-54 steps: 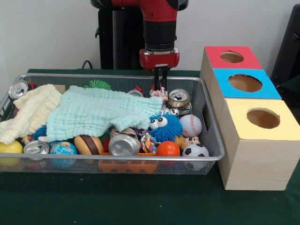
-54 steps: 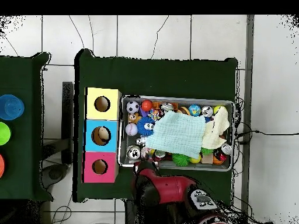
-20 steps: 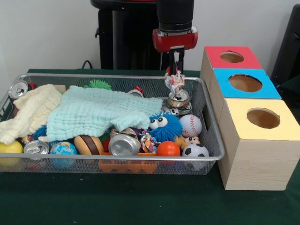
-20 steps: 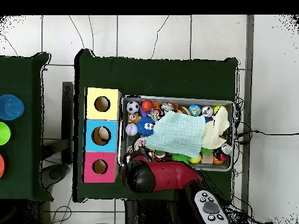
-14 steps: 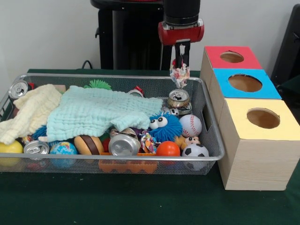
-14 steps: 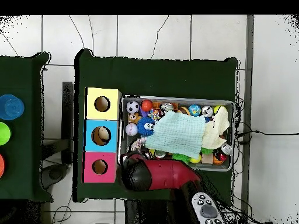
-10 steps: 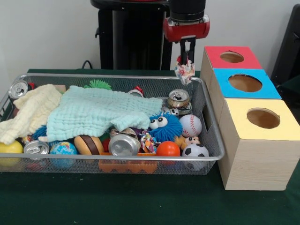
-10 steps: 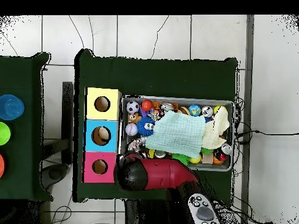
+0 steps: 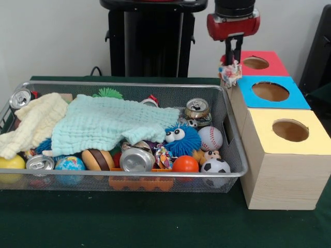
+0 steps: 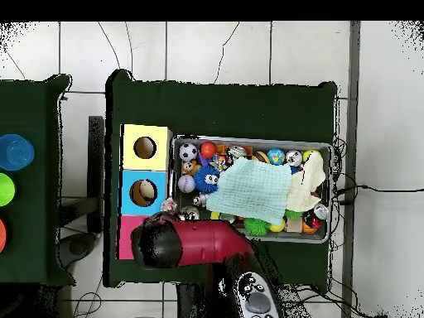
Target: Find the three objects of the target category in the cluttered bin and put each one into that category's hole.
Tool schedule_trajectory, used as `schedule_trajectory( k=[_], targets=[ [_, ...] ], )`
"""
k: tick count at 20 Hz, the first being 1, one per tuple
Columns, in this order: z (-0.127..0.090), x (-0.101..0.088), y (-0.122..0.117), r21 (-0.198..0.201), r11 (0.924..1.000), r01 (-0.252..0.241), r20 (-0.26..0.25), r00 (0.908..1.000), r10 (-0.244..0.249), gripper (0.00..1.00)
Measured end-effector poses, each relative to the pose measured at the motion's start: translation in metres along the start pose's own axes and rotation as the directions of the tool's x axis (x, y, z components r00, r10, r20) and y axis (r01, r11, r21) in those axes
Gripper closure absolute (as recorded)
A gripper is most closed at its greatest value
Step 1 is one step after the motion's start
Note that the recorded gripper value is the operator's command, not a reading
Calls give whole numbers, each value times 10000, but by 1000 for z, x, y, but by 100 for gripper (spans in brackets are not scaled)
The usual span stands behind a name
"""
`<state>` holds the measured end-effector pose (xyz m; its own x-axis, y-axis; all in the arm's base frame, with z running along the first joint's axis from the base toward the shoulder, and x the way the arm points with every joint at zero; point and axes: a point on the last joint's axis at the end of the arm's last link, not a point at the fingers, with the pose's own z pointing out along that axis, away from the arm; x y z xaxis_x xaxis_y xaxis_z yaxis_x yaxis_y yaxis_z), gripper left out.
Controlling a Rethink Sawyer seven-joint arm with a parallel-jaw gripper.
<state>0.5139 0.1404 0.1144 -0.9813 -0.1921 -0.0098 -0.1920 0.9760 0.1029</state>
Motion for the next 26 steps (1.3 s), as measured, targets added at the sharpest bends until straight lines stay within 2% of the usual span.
schedule_trajectory(
  k=[8, 11, 13, 19, 26],
  targets=[
    [-3, -8, 45, 63, 10000, -25, -93, 10000, 26, 100],
    [-5, -13, 64, 113, 9994, -325, 4, 9995, 325, 100],
    [-7, -16, 75, 123, 9975, -693, 64, 9976, 693, 100],
    [-8, -14, 84, 166, 9911, -1324, 53, 9912, 1324, 100],
    [-2, -15, 80, 342, 9880, -1507, 23, 9886, 1507, 100]
  ],
)
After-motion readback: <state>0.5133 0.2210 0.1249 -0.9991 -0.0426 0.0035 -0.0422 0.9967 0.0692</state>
